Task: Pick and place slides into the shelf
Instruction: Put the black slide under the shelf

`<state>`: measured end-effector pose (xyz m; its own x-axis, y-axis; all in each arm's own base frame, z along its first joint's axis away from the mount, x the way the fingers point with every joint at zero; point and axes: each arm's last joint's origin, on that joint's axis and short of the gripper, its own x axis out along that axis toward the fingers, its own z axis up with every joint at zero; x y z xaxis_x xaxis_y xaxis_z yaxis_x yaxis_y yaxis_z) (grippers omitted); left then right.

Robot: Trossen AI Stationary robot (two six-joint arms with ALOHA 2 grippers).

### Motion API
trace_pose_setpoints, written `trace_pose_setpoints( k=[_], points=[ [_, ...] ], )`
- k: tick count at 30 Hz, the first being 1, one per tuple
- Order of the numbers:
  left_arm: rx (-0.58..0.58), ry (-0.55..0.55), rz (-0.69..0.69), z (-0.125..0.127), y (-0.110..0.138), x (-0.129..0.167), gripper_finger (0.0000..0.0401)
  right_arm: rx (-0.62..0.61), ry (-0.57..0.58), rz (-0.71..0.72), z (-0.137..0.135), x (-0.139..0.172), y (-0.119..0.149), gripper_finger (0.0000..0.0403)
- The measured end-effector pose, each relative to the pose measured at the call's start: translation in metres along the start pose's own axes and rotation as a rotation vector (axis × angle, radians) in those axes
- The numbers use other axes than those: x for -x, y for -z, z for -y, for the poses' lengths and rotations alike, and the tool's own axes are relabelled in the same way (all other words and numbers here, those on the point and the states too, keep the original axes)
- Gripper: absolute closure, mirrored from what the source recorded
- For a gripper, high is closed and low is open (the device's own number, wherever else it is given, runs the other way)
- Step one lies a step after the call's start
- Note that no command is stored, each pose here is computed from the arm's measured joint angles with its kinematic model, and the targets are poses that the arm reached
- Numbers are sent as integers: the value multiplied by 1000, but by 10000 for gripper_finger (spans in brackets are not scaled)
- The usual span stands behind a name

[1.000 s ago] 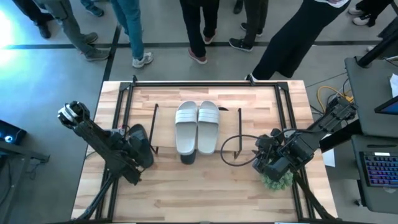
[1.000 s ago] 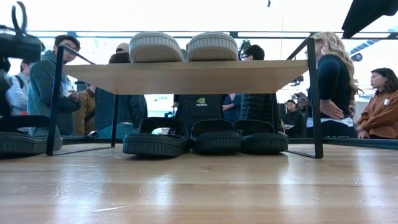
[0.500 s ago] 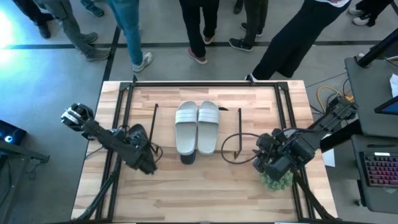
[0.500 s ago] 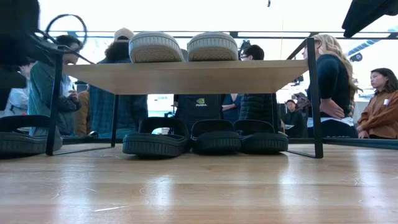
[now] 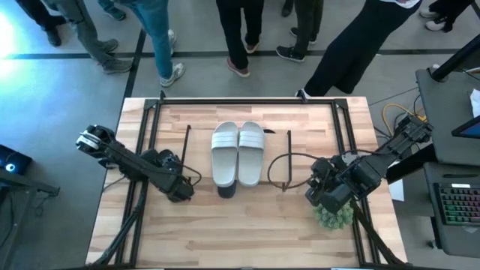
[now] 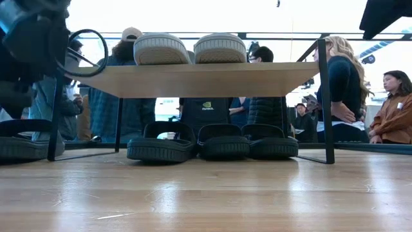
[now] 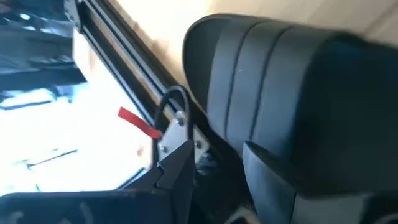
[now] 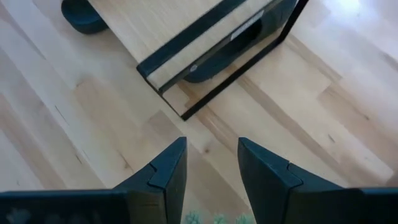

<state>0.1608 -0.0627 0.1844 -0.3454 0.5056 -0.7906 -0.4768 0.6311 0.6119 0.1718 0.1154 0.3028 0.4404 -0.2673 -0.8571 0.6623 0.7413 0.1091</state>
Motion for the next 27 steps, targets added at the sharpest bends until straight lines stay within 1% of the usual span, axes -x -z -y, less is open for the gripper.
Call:
trace_pose_setpoints(
  k=[3, 7, 9, 11, 14, 16, 19, 20, 23, 25, 26, 27],
  points=[
    [-50, -33, -10, 4, 0, -6, 279, -27, 1, -17, 1, -1, -2, 268],
    [-115, 1, 35, 12, 2, 0, 279, -52, 4, -26, 1, -2, -4, 268],
    [-125, 27, 59, 13, 5, 6, 279, -59, 6, -26, 1, -3, -4, 268],
    [-119, 44, 84, 11, 6, 12, 279, -63, 7, -26, 1, -3, -4, 268],
    [-113, 20, 92, -3, 9, 19, 279, -66, 7, -26, 1, -3, -4, 268],
    [-72, 26, 115, -12, 11, 23, 279, -65, 8, -25, 1, -3, -4, 268],
    [7, 124, 146, -26, 14, 31, 279, -53, 9, -19, 1, -3, -5, 268],
    [37, 183, 151, -30, 15, 34, 279, -50, 10, -18, 1, -3, -5, 268],
    [75, 414, 161, -38, 20, 46, 279, -49, 12, -18, 1, -3, -4, 268],
    [95, 532, 158, -44, 23, 50, 279, -44, 11, -18, 1, -3, -4, 268],
    [102, 566, 147, -46, 24, 51, 279, -40, 11, -18, 1, -3, -4, 268],
    [95, 570, 132, -48, 26, 50, 279, -32, 11, -18, 1, -3, -4, 268]
  ],
)
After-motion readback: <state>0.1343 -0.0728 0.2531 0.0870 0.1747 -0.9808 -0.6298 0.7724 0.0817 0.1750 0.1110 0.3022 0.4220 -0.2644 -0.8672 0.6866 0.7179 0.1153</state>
